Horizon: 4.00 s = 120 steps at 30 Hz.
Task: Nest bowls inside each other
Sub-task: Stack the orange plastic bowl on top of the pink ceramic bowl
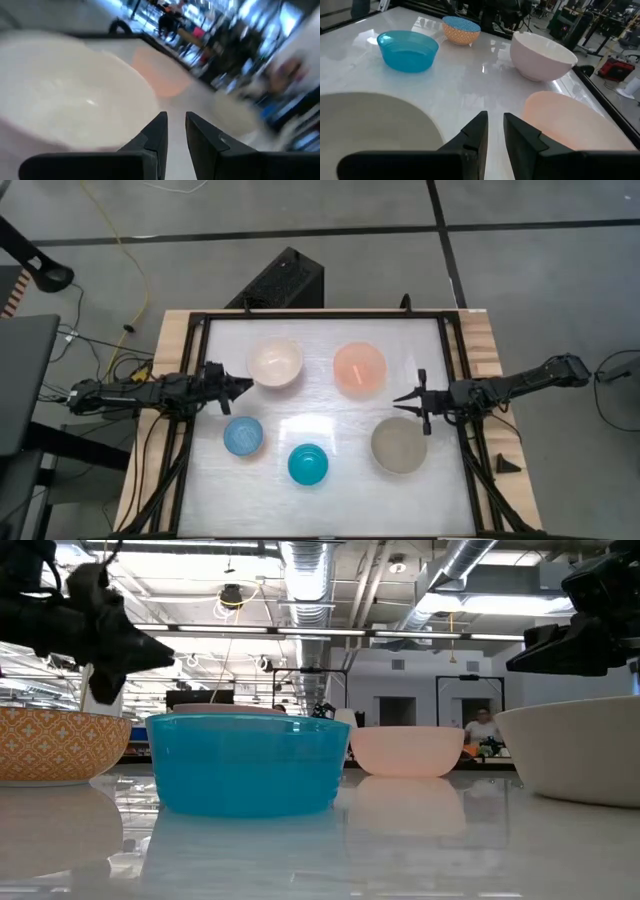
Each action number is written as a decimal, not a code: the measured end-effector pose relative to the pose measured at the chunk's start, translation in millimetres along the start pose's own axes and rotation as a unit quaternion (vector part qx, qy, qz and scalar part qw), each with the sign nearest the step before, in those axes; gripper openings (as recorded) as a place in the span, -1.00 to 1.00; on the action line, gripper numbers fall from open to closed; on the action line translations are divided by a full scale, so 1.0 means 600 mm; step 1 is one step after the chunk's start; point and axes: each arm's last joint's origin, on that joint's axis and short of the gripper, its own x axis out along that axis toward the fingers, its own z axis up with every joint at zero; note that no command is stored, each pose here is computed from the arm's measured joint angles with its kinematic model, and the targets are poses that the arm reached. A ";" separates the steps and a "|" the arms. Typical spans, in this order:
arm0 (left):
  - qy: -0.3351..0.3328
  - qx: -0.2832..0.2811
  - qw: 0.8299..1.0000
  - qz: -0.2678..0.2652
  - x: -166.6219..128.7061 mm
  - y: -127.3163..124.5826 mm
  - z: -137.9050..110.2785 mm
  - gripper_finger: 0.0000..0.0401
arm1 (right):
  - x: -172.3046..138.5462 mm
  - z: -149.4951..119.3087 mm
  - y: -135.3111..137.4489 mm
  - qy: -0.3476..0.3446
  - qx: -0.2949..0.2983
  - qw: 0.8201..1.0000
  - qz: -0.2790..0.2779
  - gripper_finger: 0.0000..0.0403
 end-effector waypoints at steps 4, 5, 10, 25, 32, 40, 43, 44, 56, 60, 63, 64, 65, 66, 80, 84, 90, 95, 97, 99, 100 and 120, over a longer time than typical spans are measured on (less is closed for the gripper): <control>-0.007 -0.158 0.987 -0.002 0.000 -0.001 0.002 -0.72 | 0.000 0.008 -0.002 -0.023 0.016 1.000 -0.007 -0.51; -0.007 -0.174 0.985 -0.002 0.000 -0.001 0.002 -0.72 | 0.000 0.014 -0.005 -0.041 0.015 0.999 -0.015 -0.51; -0.028 -0.173 0.983 -0.050 -0.001 -0.012 0.014 -0.72 | -0.009 0.055 -0.027 -0.178 0.141 0.972 -0.052 -0.51; -0.140 0.098 0.979 0.108 0.011 -0.036 0.105 -0.92 | 0.037 0.153 -0.110 -0.127 0.250 0.939 -0.197 -0.51; -0.064 0.162 0.934 0.310 0.013 -0.019 0.154 -0.97 | 0.096 0.163 -0.174 0.076 0.317 0.916 -0.234 -0.47; 0.002 0.151 0.924 0.351 0.008 0.005 0.173 -0.57 | 0.144 0.148 -0.239 0.266 0.364 0.847 -0.283 -0.09; 0.015 0.128 0.928 0.348 0.008 0.013 0.173 -0.37 | 0.158 0.134 -0.259 0.305 0.384 0.821 -0.291 0.09; 0.018 0.122 0.931 0.344 0.008 0.014 0.173 -0.31 | 0.163 0.129 -0.263 0.317 0.388 0.816 -0.289 0.15; 0.037 0.091 0.945 0.311 0.009 0.014 0.170 -0.09 | 0.215 0.040 -0.280 0.419 0.411 0.766 -0.262 0.27; 0.038 0.085 0.948 0.305 0.009 0.013 0.169 -0.09 | 0.228 0.019 -0.278 0.439 0.410 0.756 -0.260 0.27; 0.043 0.082 0.951 0.296 0.010 0.013 0.169 -0.09 | 0.236 0.006 -0.275 0.452 0.411 0.748 -0.259 0.25; 0.045 0.081 0.952 0.293 0.010 0.012 0.169 -0.09 | 0.238 0.003 -0.274 0.455 0.412 0.746 -0.259 0.23; 0.046 0.081 0.952 0.290 0.010 0.012 0.168 -0.09 | 0.240 0.001 -0.272 0.458 0.414 0.743 -0.258 0.20; 0.048 0.080 0.953 0.288 0.010 0.012 0.168 -0.09 | 0.242 -0.001 -0.272 0.459 0.415 0.742 -0.259 0.14; 0.115 0.035 0.937 0.329 -0.002 0.024 0.144 -0.09 | 0.246 0.028 -0.292 0.441 0.419 0.761 -0.227 -0.85; 0.114 0.034 0.937 0.330 -0.002 0.023 0.145 -0.09 | 0.262 0.076 -0.309 0.404 0.416 0.784 -0.223 -0.83; 0.112 0.028 0.937 0.330 -0.002 0.023 0.145 -0.09 | 0.286 0.162 -0.324 0.321 0.405 0.829 -0.213 -0.84; 0.112 0.028 0.937 0.329 -0.002 0.023 0.144 -0.09 | 0.311 0.225 -0.324 0.222 0.409 0.864 -0.192 -0.84; 0.112 0.029 0.937 0.329 -0.002 0.023 0.144 -0.09 | 0.331 0.240 -0.323 0.171 0.416 0.875 -0.182 -0.84; 0.113 0.030 0.937 0.329 -0.002 0.023 0.144 -0.09 | 0.349 0.244 -0.320 0.148 0.426 0.875 -0.175 -0.84; 0.112 0.030 0.937 0.329 -0.002 0.023 0.144 -0.09 | 0.364 0.240 -0.318 0.143 0.431 0.874 -0.170 -0.84; 0.110 0.051 0.931 0.344 -0.003 0.025 0.145 -0.09 | 0.550 0.198 -0.329 0.187 0.457 0.859 -0.137 -0.83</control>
